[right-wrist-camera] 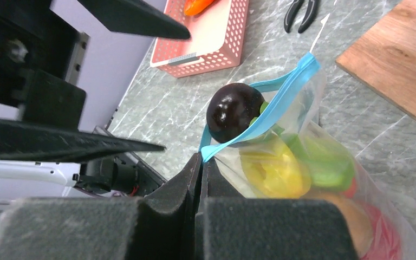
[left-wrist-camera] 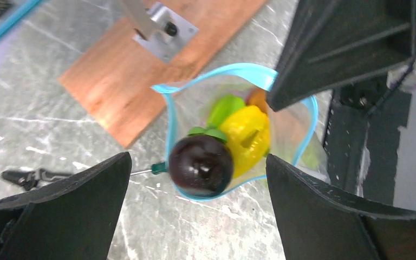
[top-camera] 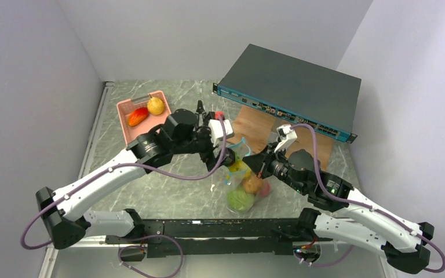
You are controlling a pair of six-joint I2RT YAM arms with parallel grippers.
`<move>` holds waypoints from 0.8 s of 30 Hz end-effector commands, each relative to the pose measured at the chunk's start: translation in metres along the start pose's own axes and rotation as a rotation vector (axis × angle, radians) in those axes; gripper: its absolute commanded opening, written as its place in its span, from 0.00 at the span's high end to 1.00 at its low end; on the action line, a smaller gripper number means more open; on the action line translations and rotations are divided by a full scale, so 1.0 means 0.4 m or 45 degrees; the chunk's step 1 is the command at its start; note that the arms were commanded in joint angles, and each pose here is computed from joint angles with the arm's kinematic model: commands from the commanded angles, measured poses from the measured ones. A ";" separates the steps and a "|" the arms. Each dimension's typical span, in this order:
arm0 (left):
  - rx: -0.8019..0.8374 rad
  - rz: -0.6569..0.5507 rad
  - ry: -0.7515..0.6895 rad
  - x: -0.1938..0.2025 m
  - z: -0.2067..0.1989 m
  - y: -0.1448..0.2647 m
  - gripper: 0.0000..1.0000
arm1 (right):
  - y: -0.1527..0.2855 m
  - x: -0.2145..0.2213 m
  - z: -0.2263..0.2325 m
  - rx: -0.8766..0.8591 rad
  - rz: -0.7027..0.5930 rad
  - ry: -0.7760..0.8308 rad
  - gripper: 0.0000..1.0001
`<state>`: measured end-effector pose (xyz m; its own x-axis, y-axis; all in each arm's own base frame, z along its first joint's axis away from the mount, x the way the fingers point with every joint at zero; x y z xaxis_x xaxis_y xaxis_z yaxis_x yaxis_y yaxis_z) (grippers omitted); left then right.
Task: Place the food in the zip-top bag and seal the zipper
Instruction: Place the fake fruit in the zipper food storage bag, then adjust the zipper food storage bag at the center of the board.
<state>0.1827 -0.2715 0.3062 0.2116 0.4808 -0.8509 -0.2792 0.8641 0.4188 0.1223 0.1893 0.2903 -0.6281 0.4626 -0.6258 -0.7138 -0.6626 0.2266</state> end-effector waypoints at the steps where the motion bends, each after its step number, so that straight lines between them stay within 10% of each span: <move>1: -0.299 -0.112 0.107 -0.060 0.052 0.072 0.01 | 0.000 -0.032 0.063 -0.144 -0.056 -0.056 1.00; 12: -0.525 -0.216 1.123 0.029 -0.038 0.162 0.12 | 0.008 -0.034 0.073 -0.201 -0.057 -0.038 1.00; 17: -0.347 -0.396 1.496 0.063 -0.106 0.121 0.33 | 0.014 -0.032 0.074 -0.224 -0.055 -0.038 1.00; 24: -0.141 -0.497 1.949 0.047 -0.158 0.045 0.28 | 0.019 -0.030 0.073 -0.247 -0.057 -0.040 1.00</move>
<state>0.1293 -0.2330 0.2413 -0.7314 -0.2358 -0.6399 -0.5326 0.7835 0.3201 0.1169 0.1944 0.2930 -0.6480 0.4492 -0.6151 -0.6748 -0.7131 0.1901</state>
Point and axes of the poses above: each gripper's point midway between its finger pads, its own y axis back along the fingers, its own z axis along the line the jaws close on, x = y × z, the point moved 6 cm from there along y, back along the fingers, and after that the axes turned 14 degrees about -y, right-handed, at the moved point
